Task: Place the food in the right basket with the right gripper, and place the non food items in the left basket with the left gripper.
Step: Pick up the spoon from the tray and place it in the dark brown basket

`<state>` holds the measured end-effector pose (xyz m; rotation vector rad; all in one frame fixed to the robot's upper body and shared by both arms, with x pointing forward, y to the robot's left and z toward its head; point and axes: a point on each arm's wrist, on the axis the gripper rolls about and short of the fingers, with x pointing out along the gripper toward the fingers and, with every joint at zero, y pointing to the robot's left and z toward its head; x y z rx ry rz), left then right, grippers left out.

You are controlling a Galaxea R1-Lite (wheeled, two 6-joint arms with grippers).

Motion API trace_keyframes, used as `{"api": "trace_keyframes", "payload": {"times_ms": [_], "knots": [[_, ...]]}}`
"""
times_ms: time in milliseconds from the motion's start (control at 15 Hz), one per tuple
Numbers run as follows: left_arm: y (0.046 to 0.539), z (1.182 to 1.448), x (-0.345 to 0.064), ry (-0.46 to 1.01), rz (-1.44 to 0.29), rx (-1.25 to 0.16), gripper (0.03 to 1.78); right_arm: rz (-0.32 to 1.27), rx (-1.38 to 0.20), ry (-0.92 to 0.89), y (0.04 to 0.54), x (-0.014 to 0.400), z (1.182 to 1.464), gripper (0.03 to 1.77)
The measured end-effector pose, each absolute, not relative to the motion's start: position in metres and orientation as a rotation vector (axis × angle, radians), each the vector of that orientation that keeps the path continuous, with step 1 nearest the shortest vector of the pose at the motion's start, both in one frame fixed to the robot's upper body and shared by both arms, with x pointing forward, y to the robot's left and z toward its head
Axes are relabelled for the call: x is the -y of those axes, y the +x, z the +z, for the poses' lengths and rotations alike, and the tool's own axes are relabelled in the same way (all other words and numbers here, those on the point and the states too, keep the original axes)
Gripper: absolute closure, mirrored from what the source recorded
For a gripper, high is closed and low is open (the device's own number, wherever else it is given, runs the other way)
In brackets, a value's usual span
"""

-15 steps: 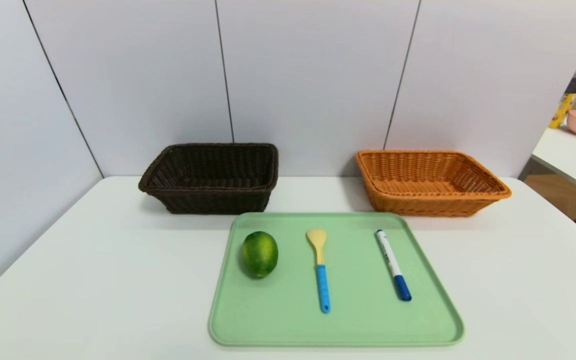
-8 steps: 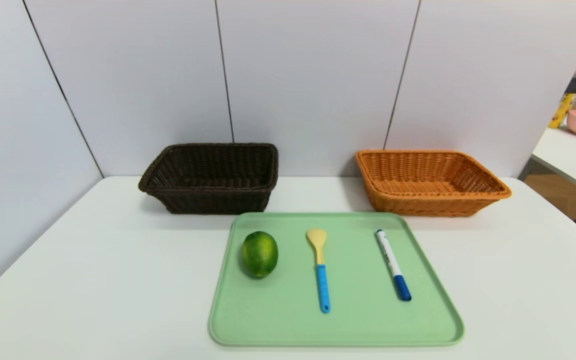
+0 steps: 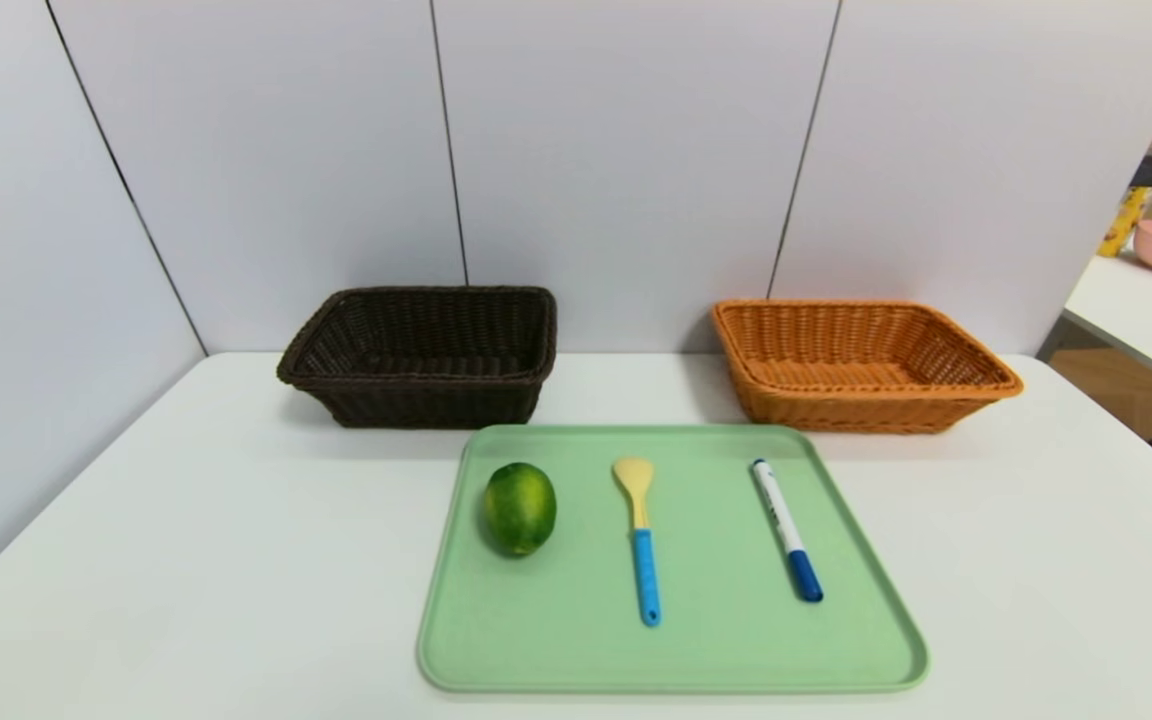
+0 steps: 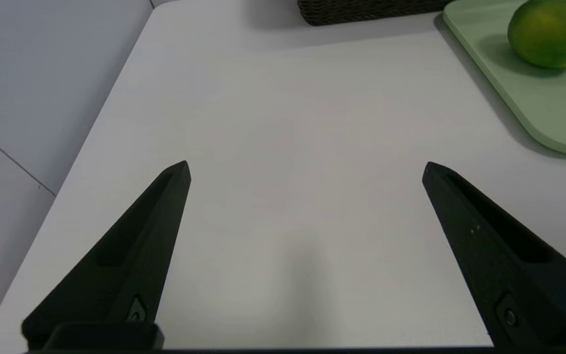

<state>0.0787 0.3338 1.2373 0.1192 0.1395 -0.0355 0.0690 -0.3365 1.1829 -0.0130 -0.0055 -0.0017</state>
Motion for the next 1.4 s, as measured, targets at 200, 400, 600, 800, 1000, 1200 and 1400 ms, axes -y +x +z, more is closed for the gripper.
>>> {"api": "trace_keyframes", "payload": {"times_ms": [200, 400, 600, 800, 1000, 1200, 1400], "knots": [[0.093, 1.27, -0.333, 0.183, -0.124, -0.253, 0.12, -0.001, 0.006, -0.013, 0.069, 0.337, 1.183, 0.1], [0.118, 1.299, -0.329, 0.259, -0.234, -0.377, 0.12, -0.001, 0.005, -0.013, 0.069, 0.337, 1.183, 0.1], [0.15, 1.318, -0.316, 0.332, -0.352, -0.464, 0.12, -0.002, 0.006, -0.013, 0.069, 0.337, 1.183, 0.1], [0.184, 1.324, -0.291, 0.391, -0.498, -0.548, 0.12, -0.002, 0.006, -0.013, 0.069, 0.337, 1.183, 0.1], [0.213, 1.323, -0.259, 0.448, -0.62, -0.624, 0.12, -0.002, 0.005, -0.013, 0.069, 0.337, 1.183, 0.1], [0.234, 1.325, -0.225, 0.484, -0.712, -0.656, 0.12, -0.002, 0.005, -0.013, 0.069, 0.337, 1.183, 0.1], [0.247, 1.333, -0.189, 0.466, -0.78, -0.661, 0.12, -0.002, 0.005, -0.013, 0.069, 0.337, 1.183, 0.1]]}}
